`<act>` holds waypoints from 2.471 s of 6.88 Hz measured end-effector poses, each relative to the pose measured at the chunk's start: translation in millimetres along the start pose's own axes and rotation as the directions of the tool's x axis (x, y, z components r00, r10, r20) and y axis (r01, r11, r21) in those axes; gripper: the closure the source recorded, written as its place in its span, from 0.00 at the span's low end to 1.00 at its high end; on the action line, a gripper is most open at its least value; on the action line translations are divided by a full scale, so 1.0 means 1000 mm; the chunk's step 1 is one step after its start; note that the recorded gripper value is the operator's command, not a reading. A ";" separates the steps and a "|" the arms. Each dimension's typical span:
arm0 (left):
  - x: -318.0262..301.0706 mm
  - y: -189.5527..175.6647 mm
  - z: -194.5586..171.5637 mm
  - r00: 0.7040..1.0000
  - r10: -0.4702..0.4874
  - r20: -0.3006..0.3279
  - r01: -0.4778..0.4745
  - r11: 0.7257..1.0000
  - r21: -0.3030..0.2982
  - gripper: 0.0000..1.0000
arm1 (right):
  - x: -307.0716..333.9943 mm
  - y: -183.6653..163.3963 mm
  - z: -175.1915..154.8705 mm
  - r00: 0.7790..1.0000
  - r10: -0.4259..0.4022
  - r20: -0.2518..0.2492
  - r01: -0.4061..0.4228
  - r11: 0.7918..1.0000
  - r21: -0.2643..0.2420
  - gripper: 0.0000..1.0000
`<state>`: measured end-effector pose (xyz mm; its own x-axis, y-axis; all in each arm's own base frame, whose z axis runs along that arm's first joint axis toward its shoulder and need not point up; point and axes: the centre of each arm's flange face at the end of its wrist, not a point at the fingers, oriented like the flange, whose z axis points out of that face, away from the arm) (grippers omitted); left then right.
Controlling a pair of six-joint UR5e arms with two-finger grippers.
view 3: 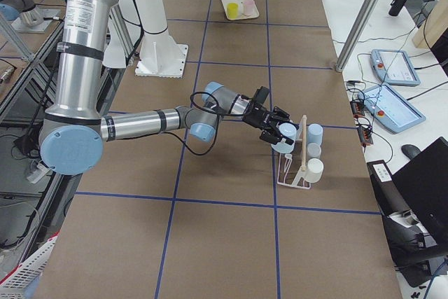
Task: Transfer IKEA cup to right arm and place on rack
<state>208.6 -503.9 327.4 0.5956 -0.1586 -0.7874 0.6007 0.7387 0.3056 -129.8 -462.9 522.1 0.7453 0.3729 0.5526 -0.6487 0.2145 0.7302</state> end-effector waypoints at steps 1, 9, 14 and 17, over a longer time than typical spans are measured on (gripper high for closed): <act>-0.010 -0.007 0.000 0.999 0.031 0.023 -0.031 0.999 -0.012 0.00 | -0.002 0.010 0.005 1.000 -0.012 -0.004 0.012 1.000 -0.008 1.00; -0.020 -0.008 0.001 0.998 0.046 0.045 -0.045 0.999 -0.025 0.00 | -0.036 0.032 0.036 1.000 -0.014 0.002 0.014 1.000 -0.011 1.00; -0.020 -0.007 0.003 0.998 0.047 0.046 -0.046 0.999 -0.027 0.00 | -0.024 0.047 0.048 1.000 -0.010 0.007 0.010 1.000 -0.008 1.00; -0.020 -0.007 0.003 0.998 0.047 0.046 -0.046 0.999 -0.028 0.00 | -0.023 0.047 0.050 1.000 -0.011 0.005 0.012 1.000 -0.011 1.00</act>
<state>193.6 -507.8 342.5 0.6470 -0.1534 -0.7469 0.5579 0.7630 0.3266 -169.8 -506.5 564.1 0.7535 0.3658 0.5463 -0.6417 0.2285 0.7321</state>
